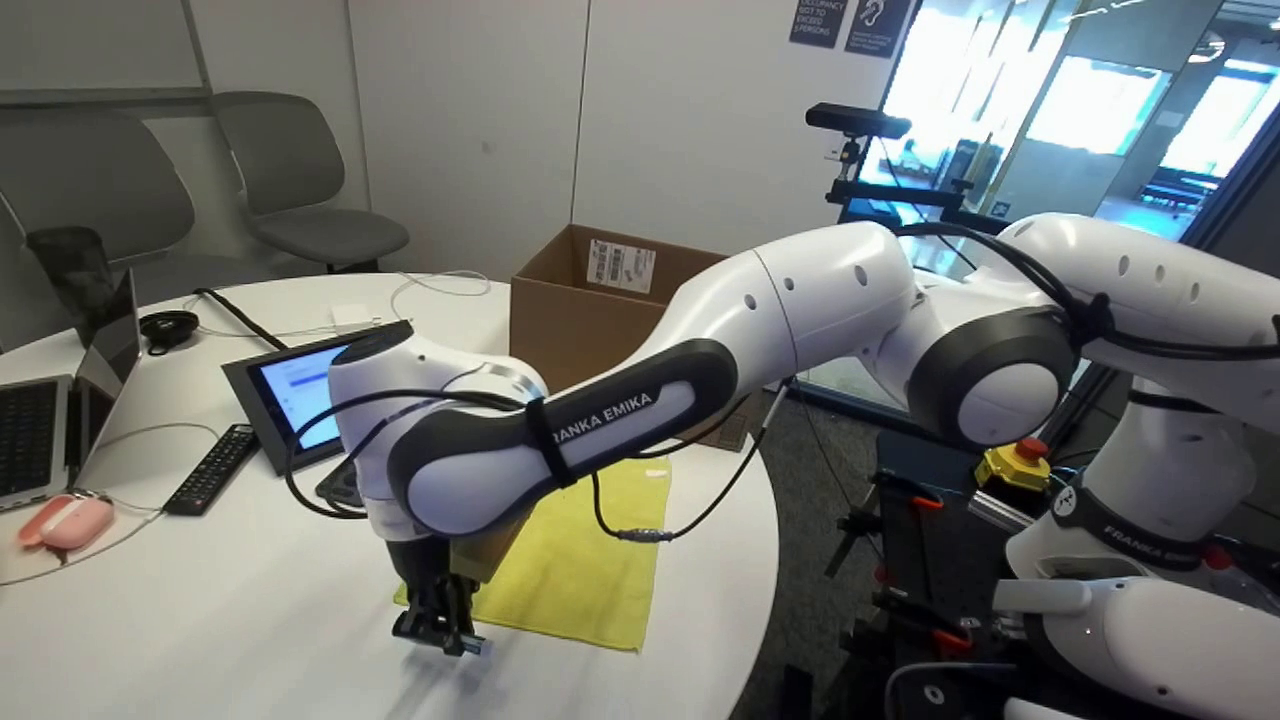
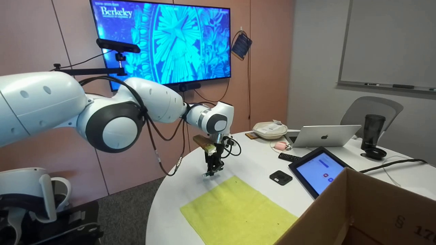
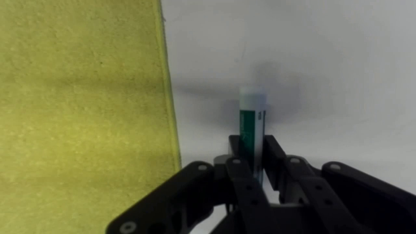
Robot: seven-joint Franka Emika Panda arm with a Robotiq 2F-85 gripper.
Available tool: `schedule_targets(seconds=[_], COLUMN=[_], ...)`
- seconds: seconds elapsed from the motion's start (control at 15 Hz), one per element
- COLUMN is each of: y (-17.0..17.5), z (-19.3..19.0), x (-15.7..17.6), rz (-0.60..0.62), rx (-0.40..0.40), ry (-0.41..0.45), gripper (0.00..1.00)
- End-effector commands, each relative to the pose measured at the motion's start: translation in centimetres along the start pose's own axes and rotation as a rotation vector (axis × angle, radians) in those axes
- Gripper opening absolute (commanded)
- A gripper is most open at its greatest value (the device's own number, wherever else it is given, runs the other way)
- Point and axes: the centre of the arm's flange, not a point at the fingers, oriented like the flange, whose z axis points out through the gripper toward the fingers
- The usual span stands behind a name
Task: Put the marker on the towel, fold the towel, and then put the folded towel in the box
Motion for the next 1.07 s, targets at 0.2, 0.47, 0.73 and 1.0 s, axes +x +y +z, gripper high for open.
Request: schedule_targets(seconds=[0.2, 0.47, 0.73, 1.0], y=[7.4, 11.3, 13.6, 14.8], z=[-1.4, -0.2, 1.1, 1.5], x=[-2.7, -3.4, -3.9, -4.7], rz=[0.105, 0.152, 0.182, 0.199], rx=[0.021, 0.014, -0.015, -0.044], ry=[-0.095, -0.144, -0.167, -0.186], gripper=[0.11, 0.11, 0.11, 0.11])
